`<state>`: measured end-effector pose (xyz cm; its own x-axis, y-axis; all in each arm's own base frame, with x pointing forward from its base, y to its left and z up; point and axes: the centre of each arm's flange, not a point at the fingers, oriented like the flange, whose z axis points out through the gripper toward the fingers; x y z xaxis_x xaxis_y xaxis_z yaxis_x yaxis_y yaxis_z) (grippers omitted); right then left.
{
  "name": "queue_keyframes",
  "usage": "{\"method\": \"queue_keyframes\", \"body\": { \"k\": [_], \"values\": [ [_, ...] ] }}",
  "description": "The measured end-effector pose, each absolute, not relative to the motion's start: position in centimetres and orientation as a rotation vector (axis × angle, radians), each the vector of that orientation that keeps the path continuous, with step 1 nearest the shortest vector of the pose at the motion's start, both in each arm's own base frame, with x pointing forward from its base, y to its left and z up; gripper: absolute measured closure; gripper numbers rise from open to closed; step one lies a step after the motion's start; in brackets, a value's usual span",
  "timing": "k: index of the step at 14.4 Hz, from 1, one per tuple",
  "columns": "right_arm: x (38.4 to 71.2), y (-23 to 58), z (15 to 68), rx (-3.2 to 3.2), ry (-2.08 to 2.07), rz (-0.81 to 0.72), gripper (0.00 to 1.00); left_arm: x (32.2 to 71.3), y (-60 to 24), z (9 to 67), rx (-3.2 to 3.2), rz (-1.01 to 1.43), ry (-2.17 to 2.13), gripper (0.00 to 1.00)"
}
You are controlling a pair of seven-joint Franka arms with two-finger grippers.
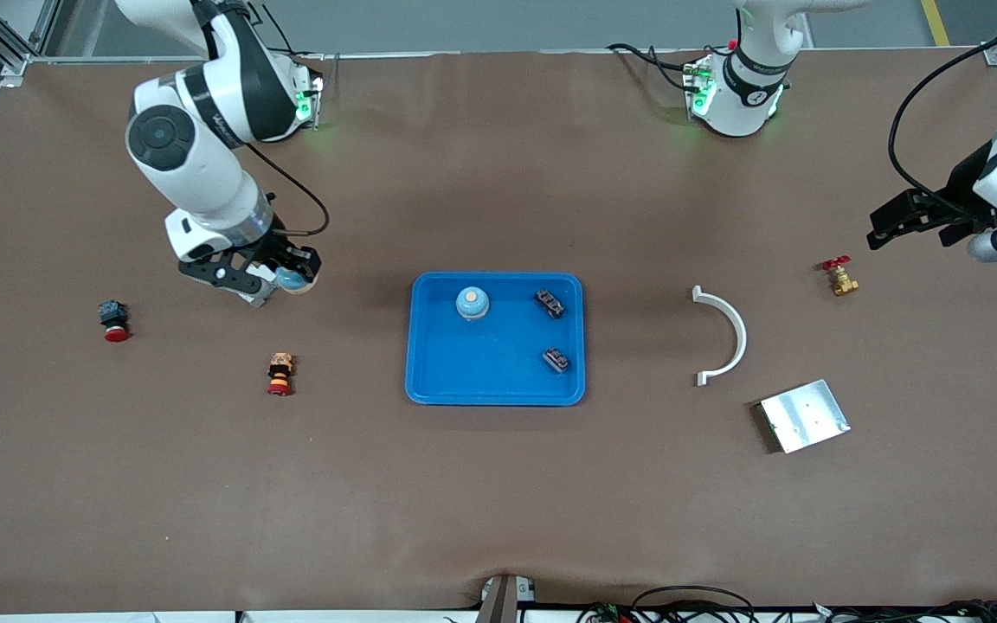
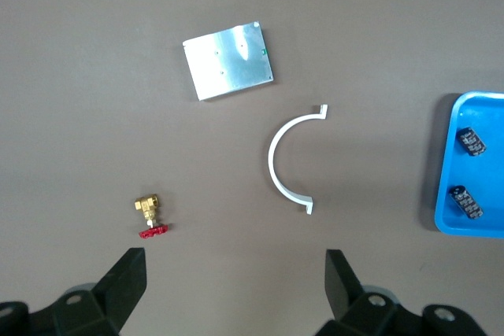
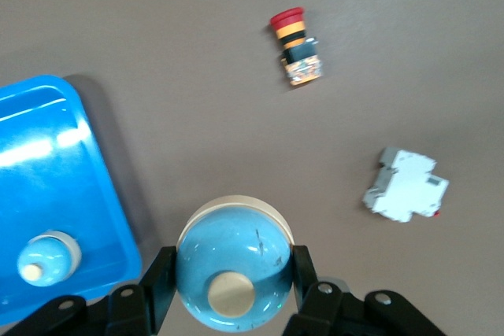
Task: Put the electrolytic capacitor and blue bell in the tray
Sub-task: 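Carry the second blue bell over the tray with the right gripper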
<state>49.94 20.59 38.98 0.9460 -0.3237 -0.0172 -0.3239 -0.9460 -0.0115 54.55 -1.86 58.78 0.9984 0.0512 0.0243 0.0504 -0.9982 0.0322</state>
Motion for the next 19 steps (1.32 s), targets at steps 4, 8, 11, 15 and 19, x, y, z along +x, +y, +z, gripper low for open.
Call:
{"method": "queue_keyframes", "body": {
  "k": [4, 8, 11, 15, 19],
  "values": [
    [51.4, 25.0, 37.9, -3.064, 0.597, 0.032, 0.37, 56.4, -2.0, 59.5, 3.105, 0.091, 0.076, 0.00],
    [53.1, 29.6, 36.7, -3.039, 0.662, 0.031, 0.37, 57.9, -1.9, 60.0, 3.104, 0.096, 0.077, 0.00],
    [54.2, 33.3, 34.8, -3.029, 0.718, 0.032, 0.37, 57.5, -1.8, 60.0, 3.107, 0.039, 0.080, 0.00],
    [55.0, 37.1, 31.1, -3.048, 0.772, 0.009, 0.37, 57.4, -1.7, 60.1, 3.107, 0.029, 0.081, 0.00],
    [55.1, 39.5, 27.1, -3.010, 0.819, -0.015, 0.37, 57.5, -2.1, 59.9, 3.108, 0.020, 0.072, 0.00]
  ]
}}
